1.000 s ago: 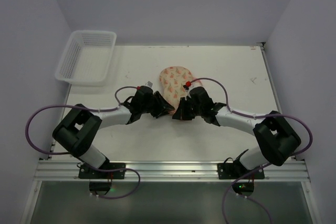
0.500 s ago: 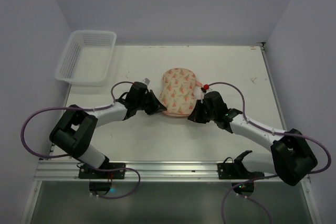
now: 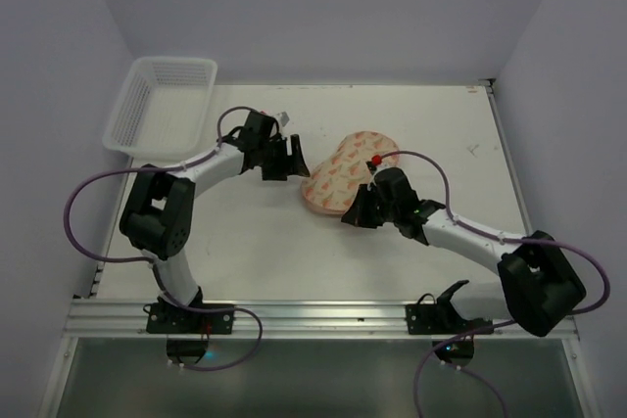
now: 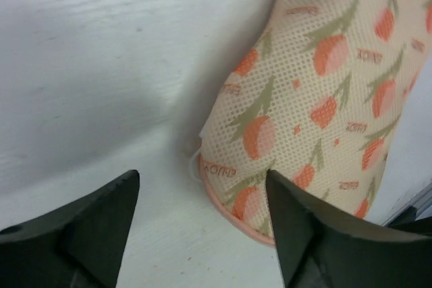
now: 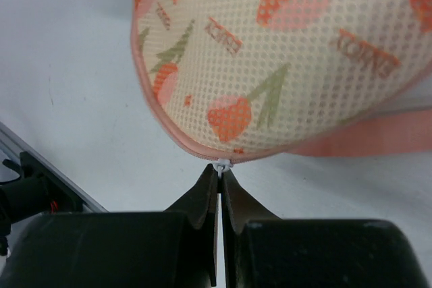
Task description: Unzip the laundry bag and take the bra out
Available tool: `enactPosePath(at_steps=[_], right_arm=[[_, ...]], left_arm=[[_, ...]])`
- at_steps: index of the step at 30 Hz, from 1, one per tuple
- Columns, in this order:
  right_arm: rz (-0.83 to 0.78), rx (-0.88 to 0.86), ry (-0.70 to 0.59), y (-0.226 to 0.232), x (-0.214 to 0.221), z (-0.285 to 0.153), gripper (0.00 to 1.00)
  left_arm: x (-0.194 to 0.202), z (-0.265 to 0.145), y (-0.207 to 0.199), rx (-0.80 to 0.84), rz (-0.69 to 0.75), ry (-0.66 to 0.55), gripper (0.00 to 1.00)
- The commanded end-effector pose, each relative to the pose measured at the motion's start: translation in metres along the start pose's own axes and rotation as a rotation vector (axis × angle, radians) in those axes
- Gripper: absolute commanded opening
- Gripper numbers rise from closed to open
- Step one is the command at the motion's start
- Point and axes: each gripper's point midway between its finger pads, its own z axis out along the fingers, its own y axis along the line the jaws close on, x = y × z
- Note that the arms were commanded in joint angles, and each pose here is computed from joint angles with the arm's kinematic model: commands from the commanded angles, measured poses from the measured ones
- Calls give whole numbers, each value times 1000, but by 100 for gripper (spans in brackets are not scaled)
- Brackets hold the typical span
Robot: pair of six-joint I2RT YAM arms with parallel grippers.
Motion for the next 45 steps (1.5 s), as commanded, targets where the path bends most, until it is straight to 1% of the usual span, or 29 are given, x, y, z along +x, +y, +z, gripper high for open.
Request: enactPosePath(at_steps=[1,3,5,6,7,8,9,10,11,12,14,17,20,22,23,24,25,26,27,28,31,32,34,35,36,39,41,44,45], right_arm=[[33,-111,12,38,-8,17,0],[13,-161,8,54,-10,23,0],[-3,-175,13,64,-13,31,0],[-18,-194,7,73,-16,32,0],[-27,-198,5,77,-17,34,0],[-30,-193,9,77,-16,38,0],[-38,-198,7,81,-16,40,0],[-43,-207,1,86,-20,40,0],[-45,-205,10,87,-18,44,0],[-49,-207,15,88,-16,45,0],[-56,-217,20,93,-15,47,0],[-79,-224,37,99,-10,51,0],[-94,-226,50,102,-7,54,0],[-102,-226,50,103,-5,52,0],[-104,-220,48,102,-5,51,0],[-102,-204,51,96,-2,51,0],[-106,-200,40,96,-4,47,0],[-112,-189,39,92,-2,45,0],[-117,-157,48,82,3,44,0],[-128,-148,26,79,-1,39,0],[-155,-62,3,48,1,31,0],[-142,-29,-43,37,-12,23,0],[-98,50,-33,4,-9,14,0],[-46,85,-75,-13,-24,4,0],[-15,141,-67,-32,-21,-2,0],[38,255,-138,-65,-39,-26,0],[71,287,-176,-76,-49,-38,0],[89,295,-203,-78,-56,-50,0],[86,295,-200,-76,-58,-52,0]], left_arm=[[-15,-8,19,-60,-74,-30,83],[-12,-17,10,-22,-103,-30,89],[2,-22,9,-5,-164,-26,91],[-3,-33,-1,25,-208,-67,97],[17,-32,8,12,-252,-43,98],[23,-35,6,32,-287,-48,98],[15,-45,-7,91,-337,-106,99],[22,-46,-9,110,-364,-113,100],[43,-41,-1,108,-405,-93,100],[35,-46,-13,170,-430,-142,100],[50,-39,-20,179,-440,-130,100],[55,-29,-34,178,-427,-133,96],[54,-24,-39,173,-438,-151,86],[54,-24,-37,161,-439,-164,71],[53,-25,-35,151,-443,-176,62],[57,-24,-30,135,-448,-172,38],[58,-24,-26,118,-449,-176,26],[59,-25,-25,110,-445,-178,17],[63,-24,-20,89,-440,-166,5],[66,-24,-14,71,-441,-163,0],[71,-27,6,37,-451,-152,0],[72,-30,8,45,-449,-148,0],[72,-35,21,24,-434,-151,0],[69,-38,22,22,-419,-159,0],[76,-41,36,-29,-407,-133,0],[72,-50,55,-104,-347,-133,0],[66,-52,69,-165,-327,-138,0],[47,-52,80,-199,-296,-144,0],[30,-53,78,-192,-273,-165,0]])
